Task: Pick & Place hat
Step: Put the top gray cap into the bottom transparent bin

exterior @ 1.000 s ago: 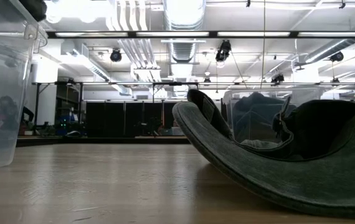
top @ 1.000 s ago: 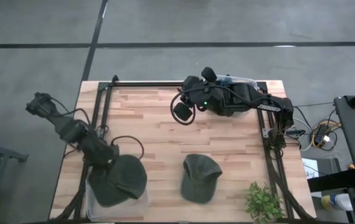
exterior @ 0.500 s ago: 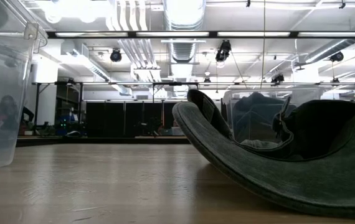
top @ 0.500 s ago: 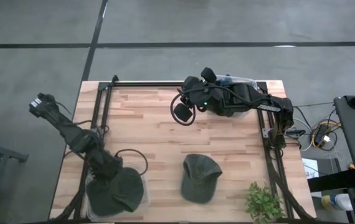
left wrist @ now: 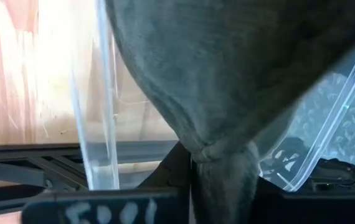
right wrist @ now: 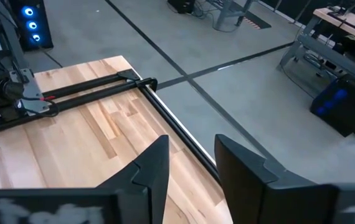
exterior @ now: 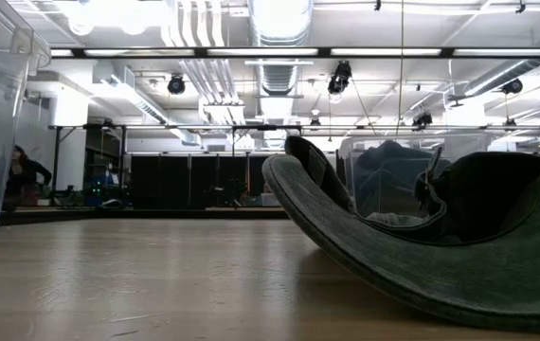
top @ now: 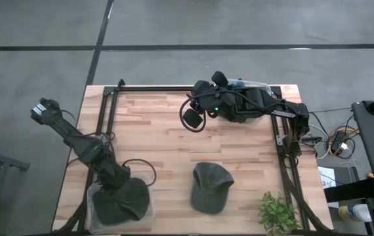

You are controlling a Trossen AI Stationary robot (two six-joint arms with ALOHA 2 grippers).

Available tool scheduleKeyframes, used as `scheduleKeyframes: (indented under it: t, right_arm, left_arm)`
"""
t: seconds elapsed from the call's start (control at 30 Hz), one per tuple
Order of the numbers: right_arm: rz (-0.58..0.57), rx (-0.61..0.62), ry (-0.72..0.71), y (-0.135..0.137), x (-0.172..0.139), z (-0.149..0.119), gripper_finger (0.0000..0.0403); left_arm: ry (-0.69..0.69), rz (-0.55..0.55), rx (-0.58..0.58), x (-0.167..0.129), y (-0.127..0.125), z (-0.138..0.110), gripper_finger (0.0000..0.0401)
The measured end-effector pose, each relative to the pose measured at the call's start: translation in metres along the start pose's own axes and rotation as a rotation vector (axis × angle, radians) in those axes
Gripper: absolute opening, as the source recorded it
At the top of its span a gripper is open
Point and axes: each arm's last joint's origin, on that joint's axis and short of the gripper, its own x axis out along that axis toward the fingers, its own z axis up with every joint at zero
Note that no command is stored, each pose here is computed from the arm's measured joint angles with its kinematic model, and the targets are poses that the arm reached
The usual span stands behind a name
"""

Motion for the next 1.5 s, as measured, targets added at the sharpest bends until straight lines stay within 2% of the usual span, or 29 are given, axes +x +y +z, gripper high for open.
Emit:
scheduleKeyframes:
  t: [0.33, 1.5]
  right_arm:
    - [0.000, 0.004, -0.001, 0.0000, 0.0000, 0.0001, 0.0123]
    - [0.028, 0.001, 0.001, 0.0020, -0.0010, 0.0000, 0.0128]
  left_arm:
    - [-0.002, -0.003, -0.009, -0.0007, 0.0005, -0.0007, 0.0039]
    - [-0.038, -0.046, 0.016, -0.0029, -0.0041, 0.0011, 0.0042]
